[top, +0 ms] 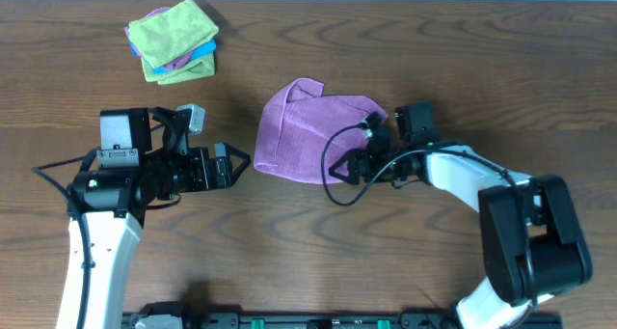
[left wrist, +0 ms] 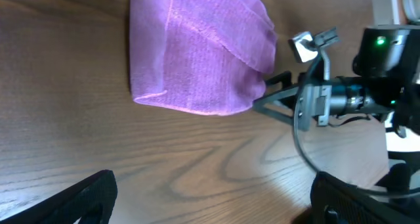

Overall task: Fold the cloth
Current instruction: 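Move the left gripper toward the cloth's left edge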

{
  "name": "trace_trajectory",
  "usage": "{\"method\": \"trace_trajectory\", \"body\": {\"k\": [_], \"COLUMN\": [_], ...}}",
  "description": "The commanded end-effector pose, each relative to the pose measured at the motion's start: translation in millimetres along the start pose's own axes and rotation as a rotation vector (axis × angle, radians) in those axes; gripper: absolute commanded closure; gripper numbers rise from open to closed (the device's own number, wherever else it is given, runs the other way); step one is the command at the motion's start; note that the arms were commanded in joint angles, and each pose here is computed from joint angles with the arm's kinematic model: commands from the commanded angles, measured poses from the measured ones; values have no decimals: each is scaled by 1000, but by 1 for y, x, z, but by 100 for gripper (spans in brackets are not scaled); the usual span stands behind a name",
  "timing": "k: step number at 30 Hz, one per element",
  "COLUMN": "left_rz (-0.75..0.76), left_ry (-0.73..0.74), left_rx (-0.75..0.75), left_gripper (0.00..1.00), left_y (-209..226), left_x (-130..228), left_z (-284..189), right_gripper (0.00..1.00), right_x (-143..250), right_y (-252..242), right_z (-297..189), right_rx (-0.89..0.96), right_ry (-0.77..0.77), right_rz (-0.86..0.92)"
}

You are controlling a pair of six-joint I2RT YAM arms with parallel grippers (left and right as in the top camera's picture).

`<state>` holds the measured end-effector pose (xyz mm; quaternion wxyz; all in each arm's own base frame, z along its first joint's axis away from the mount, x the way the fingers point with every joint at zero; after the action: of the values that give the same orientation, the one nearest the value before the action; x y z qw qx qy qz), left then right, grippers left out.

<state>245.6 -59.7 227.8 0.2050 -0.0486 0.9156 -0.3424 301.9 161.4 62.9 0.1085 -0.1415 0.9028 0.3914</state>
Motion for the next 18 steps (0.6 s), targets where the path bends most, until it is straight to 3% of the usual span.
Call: {"method": "trace_trajectory", "body": {"k": [1,2,5,6,11,18], "left_rz": [16,15,16,16,-16,-137], "left_ry": [-6,-6,-6,-7,-6,11], "left_rx": [29,29,29,29,29,24], "left_gripper": [5,5,5,5,5,5], "left_y": [-8,-8,-8,-8,-8,-6], "left_x": [-4,-4,-4,-4,-4,-1], "left_z": [-3,-3,-3,-3,-3,-1], "right_gripper": [32,41,93,98,99,88], "right_x": [4,4,5,4,2,27], "right_y": [9,12,22,26,45,31], "right_z": [6,7,5,4,-11,-21], "right_rx": [-20,-40,-120,-148,-196,-1], "right_ry": [17,19,27,28,15,108], "right_rz": [20,20,16,13,20,88]}}
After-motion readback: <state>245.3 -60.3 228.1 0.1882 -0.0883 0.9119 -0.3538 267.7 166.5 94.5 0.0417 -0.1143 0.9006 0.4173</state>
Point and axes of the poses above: each gripper's point midway between its finger pads, its own z axis out along the fingers, its own y axis along the line the jaws close on, x = y × z, the point moved 6 cm from there along -z, back along the fingers, and after that the axes turned 6 degrees about -z, right-handed, at the moved point
